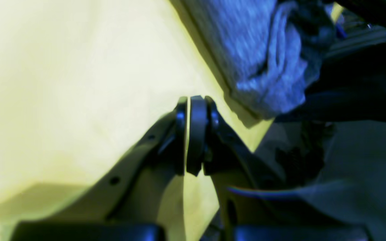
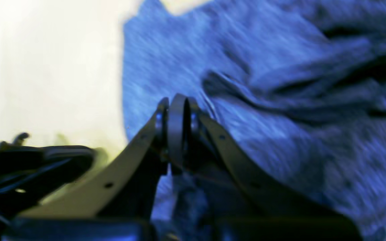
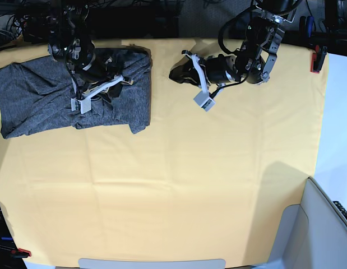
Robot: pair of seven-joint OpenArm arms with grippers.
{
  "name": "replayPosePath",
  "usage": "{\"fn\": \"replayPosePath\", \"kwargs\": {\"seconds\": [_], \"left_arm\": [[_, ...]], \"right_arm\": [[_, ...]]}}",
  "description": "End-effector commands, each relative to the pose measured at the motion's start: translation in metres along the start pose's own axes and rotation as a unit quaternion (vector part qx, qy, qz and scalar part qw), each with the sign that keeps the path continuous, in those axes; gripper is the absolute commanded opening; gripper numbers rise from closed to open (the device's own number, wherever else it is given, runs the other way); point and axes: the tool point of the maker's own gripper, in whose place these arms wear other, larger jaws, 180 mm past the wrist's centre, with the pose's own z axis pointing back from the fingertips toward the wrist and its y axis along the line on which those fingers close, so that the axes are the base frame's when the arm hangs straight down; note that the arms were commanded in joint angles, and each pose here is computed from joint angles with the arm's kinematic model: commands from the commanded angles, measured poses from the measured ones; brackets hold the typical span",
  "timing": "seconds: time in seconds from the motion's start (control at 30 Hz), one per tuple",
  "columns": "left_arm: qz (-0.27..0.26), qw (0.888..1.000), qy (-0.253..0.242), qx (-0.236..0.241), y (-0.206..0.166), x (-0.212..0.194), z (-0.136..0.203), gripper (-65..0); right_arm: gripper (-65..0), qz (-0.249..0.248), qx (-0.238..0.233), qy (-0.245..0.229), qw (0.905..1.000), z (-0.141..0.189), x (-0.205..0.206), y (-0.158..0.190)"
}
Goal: Fold the T-shirt properly
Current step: 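Lower the left gripper onto the folded edge and grasp it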
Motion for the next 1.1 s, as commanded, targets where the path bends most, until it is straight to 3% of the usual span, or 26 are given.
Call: {"fn": "replayPosePath", "kwargs": {"seconds": [0.0, 0.47, 0.73, 1.07], "left_arm": [[-0.013, 1.000, -0.023, -0.004, -0.002, 0.016, 0.004, -64.8], [-0.008, 1.000, -0.017, -0.005, -0.003, 0.009, 0.004, -64.8], [-0.008, 1.000, -0.017, -0.005, -0.003, 0.008, 0.004, -64.8], [-0.017, 0.999, -0.032, -0.008, -0.007, 0.020, 0.007, -64.8]], "right_arm": [[-65.0, 0.005, 0.002, -0.014, 0.9999, 0.003, 0.008, 0.000], [-65.0, 0.072, -0.076, 0.067, 0.9922, 0.025, -0.019, -0.063], [-65.0, 0.006, -0.152, 0.051, 0.9871, 0.042, -0.010, -0.091], [-65.0, -0.019, -0.137, 0.047, 0.9893, 0.035, -0.014, -0.077]]}}
